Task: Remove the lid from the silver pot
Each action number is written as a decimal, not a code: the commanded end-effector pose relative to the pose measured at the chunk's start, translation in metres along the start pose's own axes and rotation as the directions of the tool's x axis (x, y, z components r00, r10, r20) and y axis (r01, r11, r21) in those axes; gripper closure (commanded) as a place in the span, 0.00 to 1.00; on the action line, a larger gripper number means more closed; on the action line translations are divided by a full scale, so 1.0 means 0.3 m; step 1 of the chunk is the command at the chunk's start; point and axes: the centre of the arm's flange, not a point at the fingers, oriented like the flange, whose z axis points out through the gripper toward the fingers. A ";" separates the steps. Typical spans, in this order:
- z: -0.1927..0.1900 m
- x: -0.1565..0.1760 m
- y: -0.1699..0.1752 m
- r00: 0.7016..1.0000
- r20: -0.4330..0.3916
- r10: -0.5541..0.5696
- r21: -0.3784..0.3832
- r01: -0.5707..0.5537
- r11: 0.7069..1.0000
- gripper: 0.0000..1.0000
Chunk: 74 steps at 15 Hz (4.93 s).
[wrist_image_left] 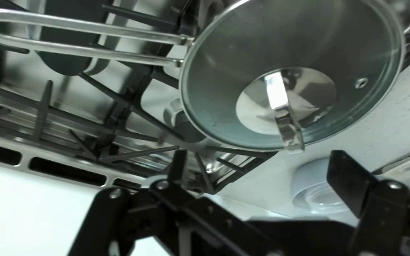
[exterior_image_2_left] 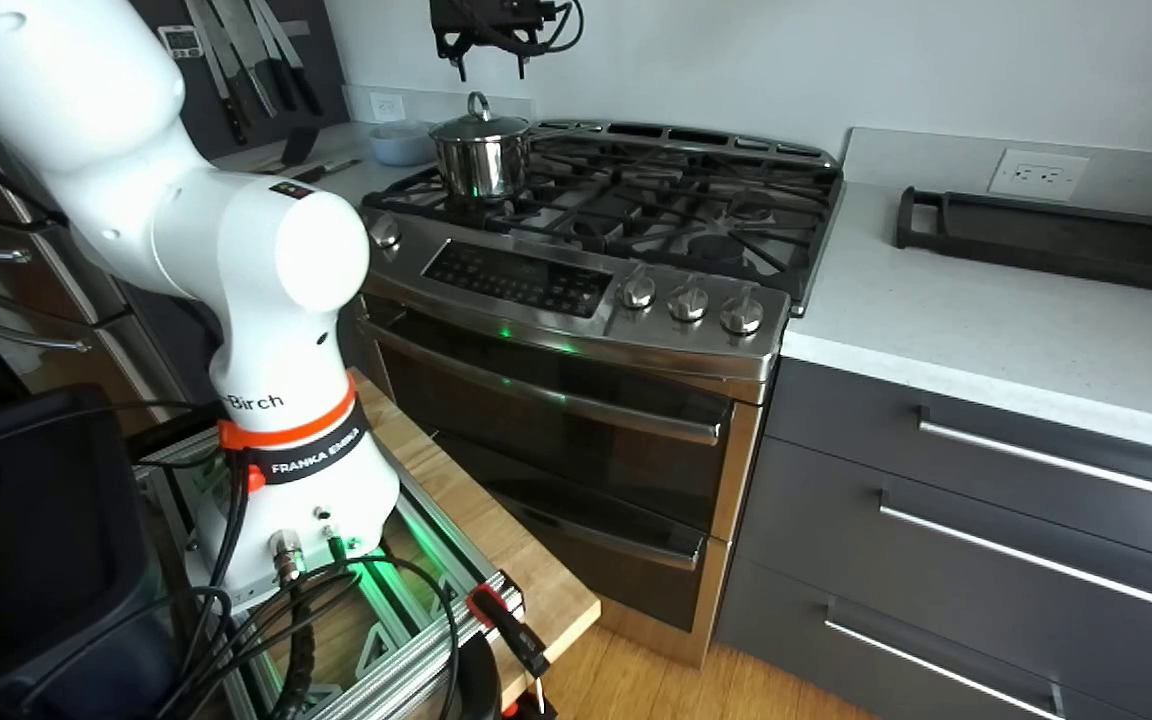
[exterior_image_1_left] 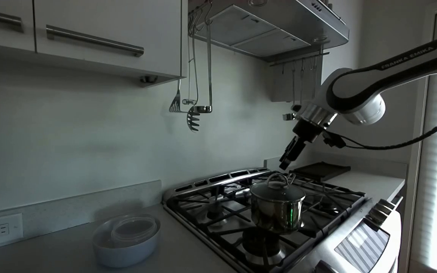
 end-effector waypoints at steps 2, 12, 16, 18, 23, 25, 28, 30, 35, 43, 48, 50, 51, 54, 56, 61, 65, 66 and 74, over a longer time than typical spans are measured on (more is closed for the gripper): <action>0.079 0.028 0.010 0.988 0.060 -0.143 0.139 0.134 0.981 0.00; 0.151 0.046 0.019 0.971 0.082 -0.224 0.201 0.204 0.958 0.16; 0.158 0.040 0.024 0.969 0.090 -0.229 0.195 0.209 0.958 0.51; 0.152 0.040 0.029 0.969 0.090 -0.230 0.191 0.210 0.959 0.66; 0.137 0.054 0.021 0.969 0.080 -0.235 0.197 0.215 0.957 1.00; 0.135 0.056 0.020 0.968 0.084 -0.238 0.194 0.218 0.956 0.97; 0.118 0.061 0.023 0.967 0.087 -0.240 0.189 0.221 0.957 0.96; 0.094 0.070 0.026 0.966 0.085 -0.244 0.183 0.226 0.957 0.96; -0.008 0.099 0.049 0.965 0.073 -0.253 0.140 0.241 0.960 0.96; -0.137 0.102 0.091 0.972 0.059 -0.227 0.083 0.222 0.972 0.96; -0.172 0.075 0.135 0.977 0.088 -0.195 0.023 0.194 0.981 0.96; -0.194 0.048 0.176 0.983 0.106 -0.151 -0.017 0.153 0.988 0.96; -0.209 0.029 0.199 0.986 0.116 -0.123 -0.044 0.128 0.991 0.96; -0.267 -0.037 0.270 0.990 0.139 -0.026 -0.121 0.043 0.992 0.96; -0.308 -0.095 0.312 0.988 0.146 0.050 -0.178 -0.024 0.984 0.96; -0.363 -0.263 0.379 0.951 0.162 0.263 -0.300 -0.206 0.931 0.96; -0.371 -0.378 0.404 0.898 0.171 0.405 -0.386 -0.318 0.866 0.96; -0.366 -0.405 0.407 0.883 0.170 0.437 -0.406 -0.341 0.848 0.96; -0.240 -0.557 0.453 0.801 0.009 0.599 -0.413 -0.543 0.731 0.96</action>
